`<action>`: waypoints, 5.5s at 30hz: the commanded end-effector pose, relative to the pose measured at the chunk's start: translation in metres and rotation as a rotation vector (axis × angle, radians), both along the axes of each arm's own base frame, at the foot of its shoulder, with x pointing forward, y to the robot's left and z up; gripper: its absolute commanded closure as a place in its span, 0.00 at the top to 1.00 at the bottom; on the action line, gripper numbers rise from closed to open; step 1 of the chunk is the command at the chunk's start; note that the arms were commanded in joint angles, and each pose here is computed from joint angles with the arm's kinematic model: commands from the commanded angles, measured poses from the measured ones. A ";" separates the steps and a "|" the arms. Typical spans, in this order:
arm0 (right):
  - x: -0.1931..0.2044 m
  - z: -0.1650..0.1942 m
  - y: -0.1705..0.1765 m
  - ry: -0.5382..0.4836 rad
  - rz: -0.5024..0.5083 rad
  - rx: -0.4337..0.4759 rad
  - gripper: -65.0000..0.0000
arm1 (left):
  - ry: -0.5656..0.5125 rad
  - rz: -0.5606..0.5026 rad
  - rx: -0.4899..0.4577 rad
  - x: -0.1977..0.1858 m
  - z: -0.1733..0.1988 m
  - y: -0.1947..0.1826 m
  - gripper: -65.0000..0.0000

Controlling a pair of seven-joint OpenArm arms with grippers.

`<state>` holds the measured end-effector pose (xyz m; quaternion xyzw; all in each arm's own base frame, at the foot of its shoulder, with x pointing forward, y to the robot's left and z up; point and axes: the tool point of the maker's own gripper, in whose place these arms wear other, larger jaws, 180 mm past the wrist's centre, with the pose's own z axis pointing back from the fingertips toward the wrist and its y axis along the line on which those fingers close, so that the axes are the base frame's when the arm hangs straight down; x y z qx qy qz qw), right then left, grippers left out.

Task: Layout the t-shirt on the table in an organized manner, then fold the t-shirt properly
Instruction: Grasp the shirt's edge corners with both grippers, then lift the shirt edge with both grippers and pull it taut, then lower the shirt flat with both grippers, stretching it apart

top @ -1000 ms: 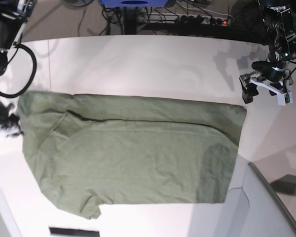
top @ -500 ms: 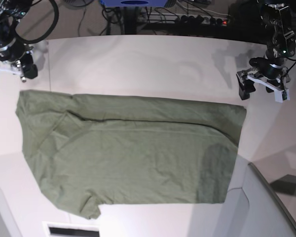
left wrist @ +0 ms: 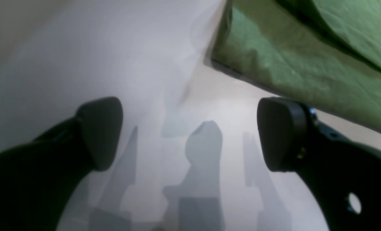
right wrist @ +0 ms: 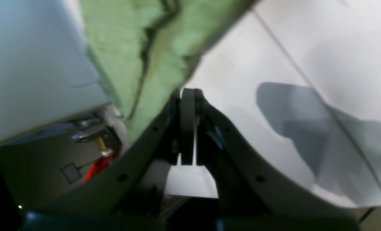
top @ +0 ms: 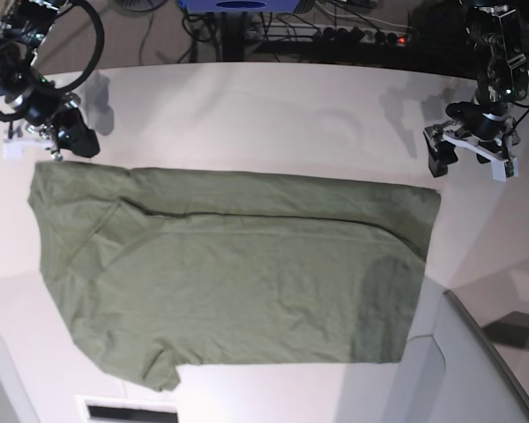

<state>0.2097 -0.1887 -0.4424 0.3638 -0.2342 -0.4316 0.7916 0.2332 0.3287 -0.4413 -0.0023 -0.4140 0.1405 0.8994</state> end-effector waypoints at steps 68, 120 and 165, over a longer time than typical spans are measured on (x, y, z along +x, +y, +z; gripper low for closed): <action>0.043 -0.063 -0.086 0.086 -0.235 -0.237 0.01 | -0.041 0.136 -0.296 0.084 -0.044 -0.061 0.00; -0.002 -0.028 -0.108 0.142 -0.100 -0.330 0.00 | 0.157 0.048 -0.175 -0.001 -0.025 -0.037 0.00; -0.056 -0.032 -0.109 0.199 -0.086 -0.398 0.01 | 0.216 0.054 -0.109 -0.084 -0.035 -0.034 0.00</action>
